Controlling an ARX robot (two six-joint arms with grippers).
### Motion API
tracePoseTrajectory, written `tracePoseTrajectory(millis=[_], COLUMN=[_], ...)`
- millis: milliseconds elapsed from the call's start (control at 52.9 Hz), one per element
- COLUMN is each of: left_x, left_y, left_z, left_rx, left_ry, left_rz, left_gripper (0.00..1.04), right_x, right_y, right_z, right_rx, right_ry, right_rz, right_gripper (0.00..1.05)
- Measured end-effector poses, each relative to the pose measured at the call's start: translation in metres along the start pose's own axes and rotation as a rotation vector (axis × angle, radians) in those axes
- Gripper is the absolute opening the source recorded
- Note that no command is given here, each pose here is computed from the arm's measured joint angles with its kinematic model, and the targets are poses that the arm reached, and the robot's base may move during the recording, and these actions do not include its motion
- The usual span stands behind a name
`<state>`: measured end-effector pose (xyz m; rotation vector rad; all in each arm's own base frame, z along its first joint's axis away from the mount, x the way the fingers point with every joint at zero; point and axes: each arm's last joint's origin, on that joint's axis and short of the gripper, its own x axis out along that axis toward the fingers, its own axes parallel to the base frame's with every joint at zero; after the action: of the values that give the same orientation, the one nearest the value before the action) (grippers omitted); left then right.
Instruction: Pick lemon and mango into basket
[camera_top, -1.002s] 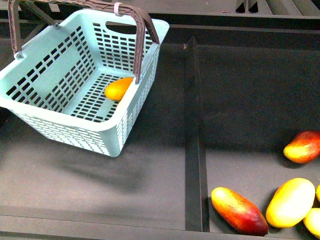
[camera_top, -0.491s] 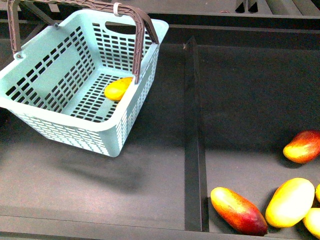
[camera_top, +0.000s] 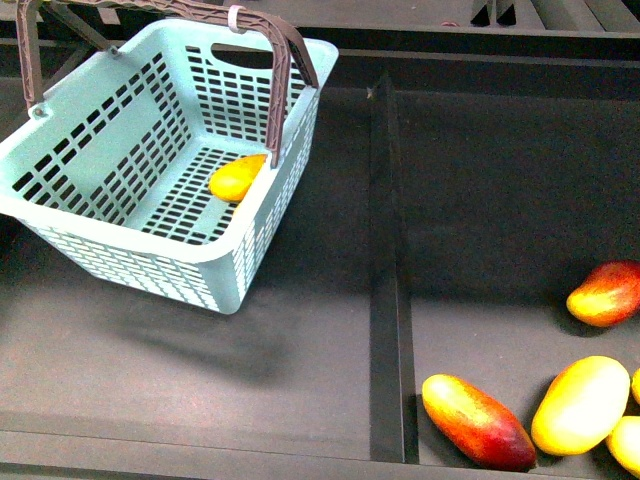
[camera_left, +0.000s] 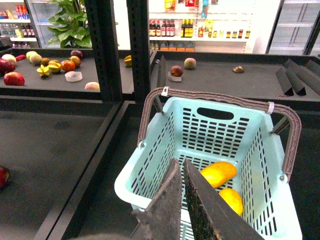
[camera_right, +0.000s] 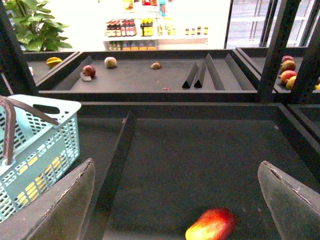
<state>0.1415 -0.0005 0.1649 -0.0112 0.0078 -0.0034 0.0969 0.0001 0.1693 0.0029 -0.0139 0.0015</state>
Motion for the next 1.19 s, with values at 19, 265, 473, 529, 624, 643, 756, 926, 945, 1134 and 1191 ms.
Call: tracePoseTrajectory(millis=[19, 265, 473, 529, 624, 643, 756, 926, 945, 1134, 1191], left_x=[-0.001, -0.013, -0.022, -0.024, -0.027, -0.027, -0.030, -0.039, -0.042, -0.044, -0.044], left_y=[0.000, 0.000, 0.000, 0.000, 0.000, 0.000, 0.000, 0.000, 0.000, 0.000, 0.000], left_z=[0.001, 0.005, 0.007, 0.007, 0.007, 0.007, 0.007, 0.002, 0.002, 0.003, 0.003], left_rx=[0.000, 0.000, 0.000, 0.000, 0.000, 0.000, 0.000, 0.000, 0.000, 0.000, 0.000], left_ry=[-0.002, -0.018, -0.024, -0.024, -0.024, -0.024, -0.025, 0.009, 0.005, -0.019, -0.019], left_rz=[0.000, 0.000, 0.000, 0.000, 0.000, 0.000, 0.000, 0.000, 0.000, 0.000, 0.000], left_gripper=[0.04, 0.04, 0.04, 0.04, 0.04, 0.04, 0.04, 0.04, 0.04, 0.04, 0.04], right_x=[0.000, 0.000, 0.000, 0.000, 0.000, 0.000, 0.000, 0.000, 0.000, 0.000, 0.000], right_y=[0.000, 0.000, 0.000, 0.000, 0.000, 0.000, 0.000, 0.000, 0.000, 0.000, 0.000], right_z=[0.000, 0.000, 0.000, 0.000, 0.000, 0.000, 0.000, 0.000, 0.000, 0.000, 0.000], right_rx=[0.000, 0.000, 0.000, 0.000, 0.000, 0.000, 0.000, 0.000, 0.000, 0.000, 0.000], right_ry=[0.000, 0.000, 0.000, 0.000, 0.000, 0.000, 0.000, 0.000, 0.000, 0.000, 0.000], right_rz=[0.000, 0.000, 0.000, 0.000, 0.000, 0.000, 0.000, 0.000, 0.000, 0.000, 0.000], right_gripper=[0.96, 0.96, 0.96, 0.96, 0.96, 0.96, 0.96, 0.96, 0.96, 0.96, 0.96])
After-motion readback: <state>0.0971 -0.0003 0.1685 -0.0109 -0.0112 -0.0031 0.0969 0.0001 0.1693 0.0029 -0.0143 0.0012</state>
